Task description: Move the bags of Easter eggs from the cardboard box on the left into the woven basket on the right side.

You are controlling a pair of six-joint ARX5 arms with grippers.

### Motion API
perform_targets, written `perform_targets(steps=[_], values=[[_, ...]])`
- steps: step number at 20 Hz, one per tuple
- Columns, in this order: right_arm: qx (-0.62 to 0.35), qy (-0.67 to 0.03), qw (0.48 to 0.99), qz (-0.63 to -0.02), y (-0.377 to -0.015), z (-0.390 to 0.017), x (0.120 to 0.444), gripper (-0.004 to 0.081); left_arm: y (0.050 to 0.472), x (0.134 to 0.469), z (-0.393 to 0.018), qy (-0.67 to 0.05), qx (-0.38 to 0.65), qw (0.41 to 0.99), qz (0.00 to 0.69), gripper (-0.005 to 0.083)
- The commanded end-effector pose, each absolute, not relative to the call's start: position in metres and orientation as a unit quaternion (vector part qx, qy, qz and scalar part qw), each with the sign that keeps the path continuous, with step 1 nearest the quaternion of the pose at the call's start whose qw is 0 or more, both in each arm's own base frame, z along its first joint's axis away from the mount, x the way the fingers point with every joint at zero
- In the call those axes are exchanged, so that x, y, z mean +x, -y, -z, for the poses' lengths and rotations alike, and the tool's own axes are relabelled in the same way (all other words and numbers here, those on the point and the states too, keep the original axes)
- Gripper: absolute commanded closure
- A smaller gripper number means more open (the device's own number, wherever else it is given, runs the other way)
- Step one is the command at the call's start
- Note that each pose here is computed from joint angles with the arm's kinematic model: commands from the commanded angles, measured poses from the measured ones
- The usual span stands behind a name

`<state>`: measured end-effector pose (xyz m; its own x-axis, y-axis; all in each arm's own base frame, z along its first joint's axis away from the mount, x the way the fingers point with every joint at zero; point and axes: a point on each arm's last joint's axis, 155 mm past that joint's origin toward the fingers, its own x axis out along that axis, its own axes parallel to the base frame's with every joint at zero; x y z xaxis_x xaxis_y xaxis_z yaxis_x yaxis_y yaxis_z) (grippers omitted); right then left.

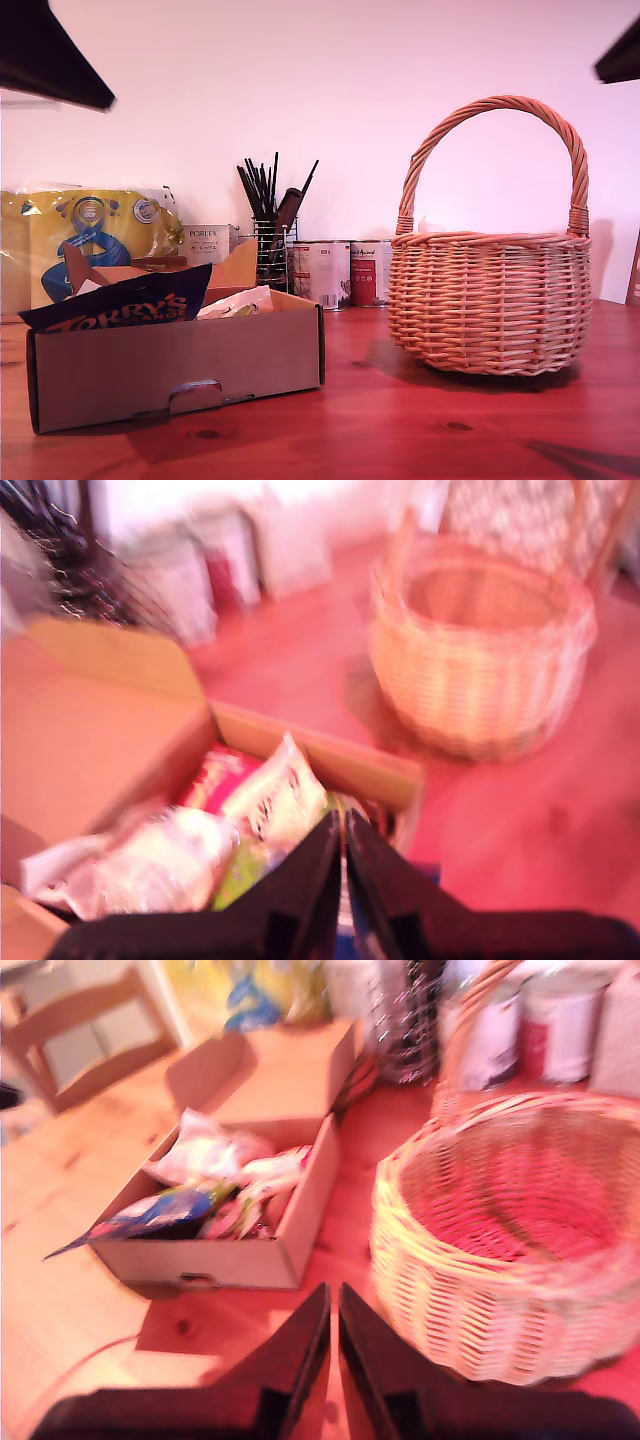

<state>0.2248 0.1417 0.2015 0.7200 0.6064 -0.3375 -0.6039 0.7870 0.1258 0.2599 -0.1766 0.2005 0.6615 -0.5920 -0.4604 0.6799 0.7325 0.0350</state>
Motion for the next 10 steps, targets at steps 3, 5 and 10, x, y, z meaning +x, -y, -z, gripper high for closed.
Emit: perform_targets(steps=[3, 5, 10], values=[[-0.014, -0.191, 0.919, -0.345, -0.152, -0.201, 0.227, 0.0783, 0.187, 0.250, -0.175, -0.260, 0.188, 0.852, 0.415, 0.0603], [-0.014, -0.202, 0.916, -0.346, -0.153, -0.196, 0.229, 0.0783, 0.192, 0.248, -0.157, -0.283, 0.206, 0.831, 0.431, 0.0177], [-0.023, -0.200, 0.916, -0.347, -0.153, -0.195, 0.230, 0.0783, 0.201, 0.240, -0.115, -0.336, 0.259, 0.792, 0.439, 0.0008]])
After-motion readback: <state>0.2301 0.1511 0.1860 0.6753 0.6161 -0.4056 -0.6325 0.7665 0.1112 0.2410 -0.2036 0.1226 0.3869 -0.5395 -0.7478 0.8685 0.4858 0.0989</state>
